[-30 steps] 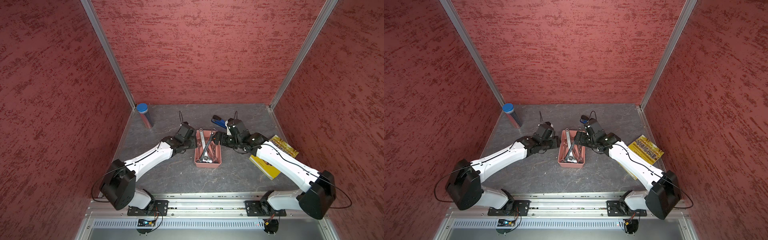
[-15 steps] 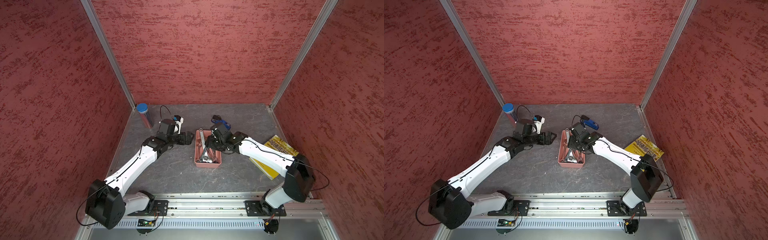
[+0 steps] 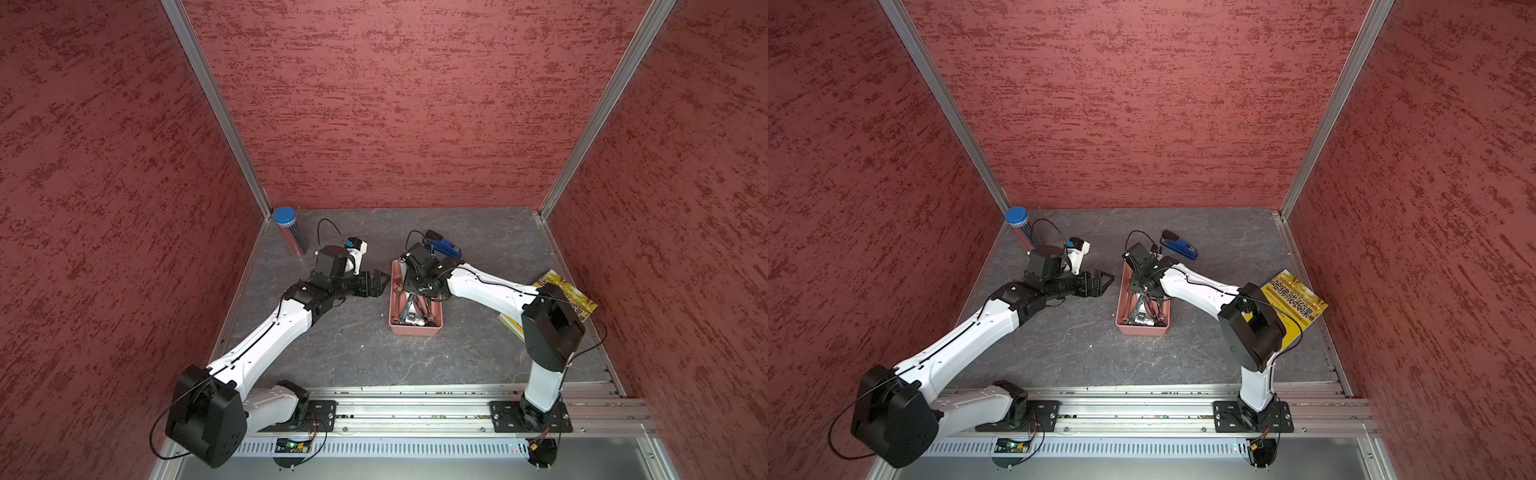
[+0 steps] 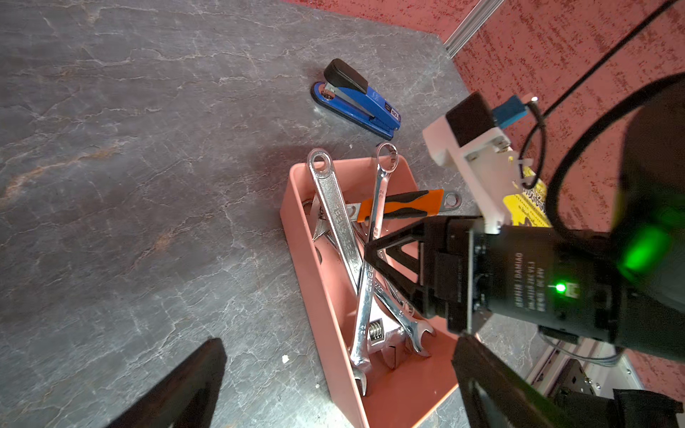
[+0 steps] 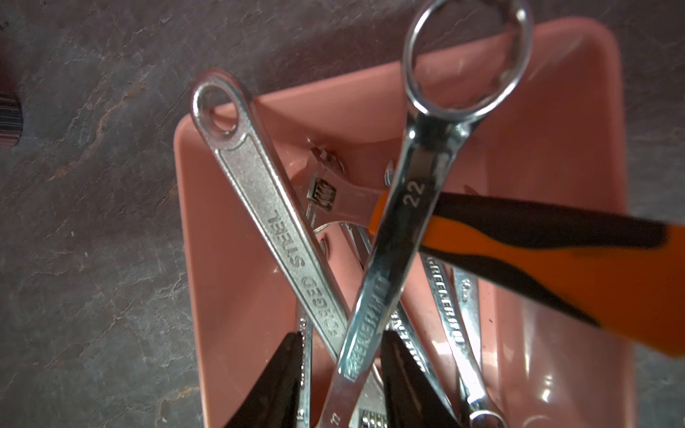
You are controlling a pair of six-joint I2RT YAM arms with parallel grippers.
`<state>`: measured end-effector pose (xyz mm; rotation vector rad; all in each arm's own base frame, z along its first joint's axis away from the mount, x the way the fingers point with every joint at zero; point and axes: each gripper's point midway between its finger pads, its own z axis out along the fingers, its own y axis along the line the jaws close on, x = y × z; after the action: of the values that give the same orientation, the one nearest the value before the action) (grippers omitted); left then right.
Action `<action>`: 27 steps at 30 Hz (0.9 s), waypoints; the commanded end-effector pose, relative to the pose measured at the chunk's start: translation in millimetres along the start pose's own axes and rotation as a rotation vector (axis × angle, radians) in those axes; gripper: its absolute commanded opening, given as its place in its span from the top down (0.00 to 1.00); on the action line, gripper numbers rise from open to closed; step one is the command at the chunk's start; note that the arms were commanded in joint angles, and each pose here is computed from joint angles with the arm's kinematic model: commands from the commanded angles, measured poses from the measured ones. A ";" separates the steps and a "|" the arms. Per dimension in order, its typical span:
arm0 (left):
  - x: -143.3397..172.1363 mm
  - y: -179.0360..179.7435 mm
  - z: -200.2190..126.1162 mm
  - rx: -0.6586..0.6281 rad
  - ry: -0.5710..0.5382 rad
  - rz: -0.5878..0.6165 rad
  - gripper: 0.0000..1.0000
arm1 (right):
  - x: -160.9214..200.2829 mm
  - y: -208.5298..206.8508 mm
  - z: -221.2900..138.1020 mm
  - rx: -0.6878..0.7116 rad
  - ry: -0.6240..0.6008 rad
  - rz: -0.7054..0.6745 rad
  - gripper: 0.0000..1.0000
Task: Take out the wrench from the storage box
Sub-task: Pick up the wrench from the storage box.
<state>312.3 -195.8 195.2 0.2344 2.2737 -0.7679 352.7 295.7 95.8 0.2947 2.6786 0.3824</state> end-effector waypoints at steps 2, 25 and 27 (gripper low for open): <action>-1.0 -3.6 2.6 0.049 -0.002 -0.032 0.00 | -10.3 -10.0 9.3 0.068 -0.024 0.023 0.64; 17.6 9.3 10.1 0.030 0.078 -0.056 0.00 | -9.9 -23.2 10.8 0.116 -0.010 0.096 0.65; 20.0 9.7 10.1 0.030 0.085 -0.055 0.00 | -8.8 -26.3 16.6 0.133 -0.001 0.102 0.67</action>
<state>310.0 -196.2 174.7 0.2078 2.3464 -0.8352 358.0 276.3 85.1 0.4274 2.6988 0.2541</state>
